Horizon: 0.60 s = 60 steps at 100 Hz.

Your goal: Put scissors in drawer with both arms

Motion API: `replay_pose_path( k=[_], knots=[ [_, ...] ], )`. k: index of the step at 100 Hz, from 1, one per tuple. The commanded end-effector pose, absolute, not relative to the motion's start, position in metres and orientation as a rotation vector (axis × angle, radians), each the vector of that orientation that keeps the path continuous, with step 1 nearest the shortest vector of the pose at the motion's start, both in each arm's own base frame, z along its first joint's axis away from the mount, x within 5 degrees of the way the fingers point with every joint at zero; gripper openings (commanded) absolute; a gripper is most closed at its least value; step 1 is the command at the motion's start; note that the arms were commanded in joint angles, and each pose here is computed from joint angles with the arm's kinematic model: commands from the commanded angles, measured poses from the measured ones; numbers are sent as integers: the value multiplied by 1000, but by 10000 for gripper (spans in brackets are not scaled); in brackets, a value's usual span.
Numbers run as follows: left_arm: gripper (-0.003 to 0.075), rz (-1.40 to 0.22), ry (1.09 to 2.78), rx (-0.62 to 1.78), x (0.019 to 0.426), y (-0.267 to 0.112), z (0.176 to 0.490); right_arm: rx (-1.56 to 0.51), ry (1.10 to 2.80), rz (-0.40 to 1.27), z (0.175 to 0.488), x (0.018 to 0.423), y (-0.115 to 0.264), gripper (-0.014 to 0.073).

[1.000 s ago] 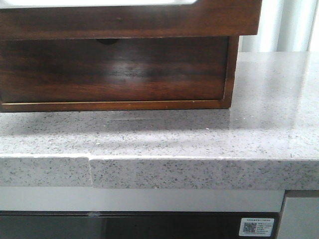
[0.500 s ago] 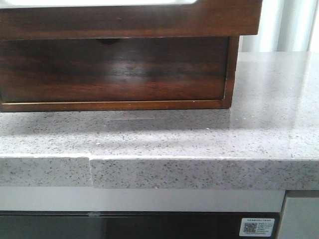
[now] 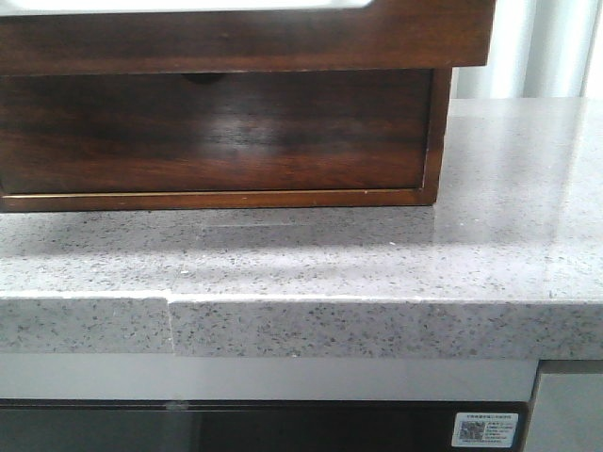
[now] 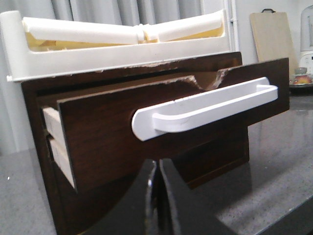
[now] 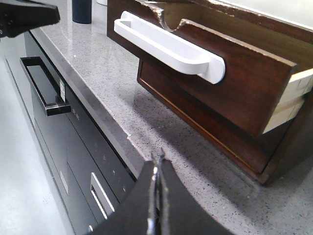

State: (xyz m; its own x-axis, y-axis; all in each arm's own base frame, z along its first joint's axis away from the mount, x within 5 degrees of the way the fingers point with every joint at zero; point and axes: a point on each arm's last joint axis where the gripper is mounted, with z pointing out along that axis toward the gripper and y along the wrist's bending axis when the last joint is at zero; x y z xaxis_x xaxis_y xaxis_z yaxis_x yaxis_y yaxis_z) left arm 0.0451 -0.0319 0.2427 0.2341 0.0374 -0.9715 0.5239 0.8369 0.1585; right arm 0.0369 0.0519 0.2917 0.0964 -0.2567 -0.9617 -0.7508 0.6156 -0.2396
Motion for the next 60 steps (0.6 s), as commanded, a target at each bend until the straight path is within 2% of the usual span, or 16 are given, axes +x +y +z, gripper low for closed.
replay_pose_path(
  k=[1, 9, 33, 60],
  knots=[
    [-19, -413, 1346, 443, 46, -30, 247, -824, 1425, 452, 305, 39, 50, -61],
    [-19, -388, 1355, 448, 47, -30, 245, -824, 1425, 452, 305, 39, 50, -61],
    [-19, -166, 1375, 432, 52, -22, 237, -824, 1425, 452, 305, 39, 50, -61],
    [-19, -47, 1456, 223, 53, -10, 206, -824, 1425, 452, 305, 39, 50, -61]
  ],
)
